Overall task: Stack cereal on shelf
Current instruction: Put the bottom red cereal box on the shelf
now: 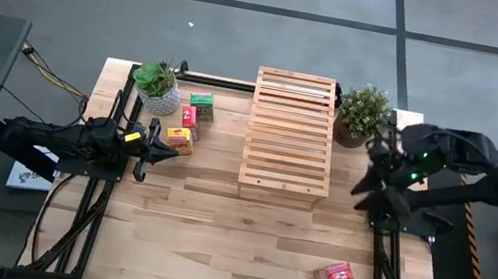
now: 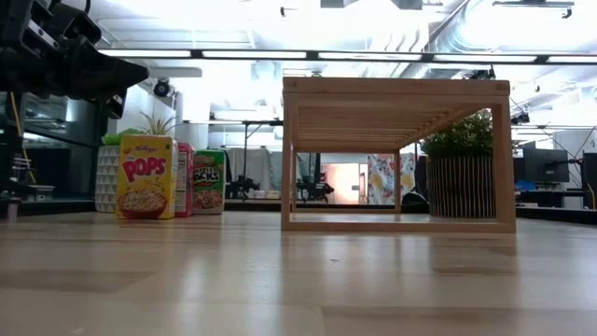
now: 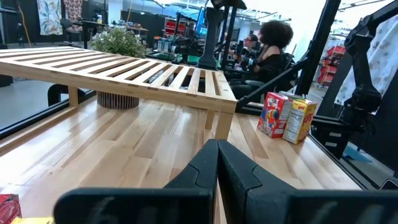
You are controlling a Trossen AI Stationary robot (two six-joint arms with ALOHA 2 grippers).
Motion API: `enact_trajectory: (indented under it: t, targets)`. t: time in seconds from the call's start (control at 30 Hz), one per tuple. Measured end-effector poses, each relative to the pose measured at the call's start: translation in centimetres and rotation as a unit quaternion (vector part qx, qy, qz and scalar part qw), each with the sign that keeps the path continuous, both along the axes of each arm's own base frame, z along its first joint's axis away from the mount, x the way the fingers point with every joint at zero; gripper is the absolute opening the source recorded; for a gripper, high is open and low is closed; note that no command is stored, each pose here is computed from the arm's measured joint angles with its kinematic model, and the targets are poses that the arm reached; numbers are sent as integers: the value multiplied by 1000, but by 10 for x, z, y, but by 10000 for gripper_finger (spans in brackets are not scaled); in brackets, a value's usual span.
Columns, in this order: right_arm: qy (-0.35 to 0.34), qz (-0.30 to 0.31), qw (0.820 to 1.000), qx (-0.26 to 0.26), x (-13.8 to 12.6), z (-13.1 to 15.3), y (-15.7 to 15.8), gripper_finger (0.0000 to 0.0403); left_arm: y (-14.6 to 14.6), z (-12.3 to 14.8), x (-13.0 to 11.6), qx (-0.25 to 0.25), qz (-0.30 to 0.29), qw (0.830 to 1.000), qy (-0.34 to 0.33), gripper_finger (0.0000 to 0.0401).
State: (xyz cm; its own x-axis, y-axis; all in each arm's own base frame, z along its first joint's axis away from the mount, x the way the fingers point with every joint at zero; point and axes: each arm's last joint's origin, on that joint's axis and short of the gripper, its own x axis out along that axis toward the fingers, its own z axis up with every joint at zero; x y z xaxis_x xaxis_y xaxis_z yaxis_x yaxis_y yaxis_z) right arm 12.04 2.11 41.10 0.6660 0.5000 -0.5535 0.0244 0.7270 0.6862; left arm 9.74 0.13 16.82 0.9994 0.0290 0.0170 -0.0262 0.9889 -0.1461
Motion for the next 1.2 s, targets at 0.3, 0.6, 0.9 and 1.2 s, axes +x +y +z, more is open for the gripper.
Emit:
enact_trajectory:
  t: [0.3,0.6,0.9,1.2]
  targets:
    - [131,79,988,10,36,-23,57,275,0,0,0,0,0,1000,0,1]
    - [288,142,939,-121,53,-74,125,275,0,0,0,0,0,1000,0,1]
    - [292,186,904,-251,56,-107,162,275,0,0,0,0,0,1000,0,1]
    - [256,237,873,-341,50,-126,188,275,0,0,0,0,0,1000,-1,1]
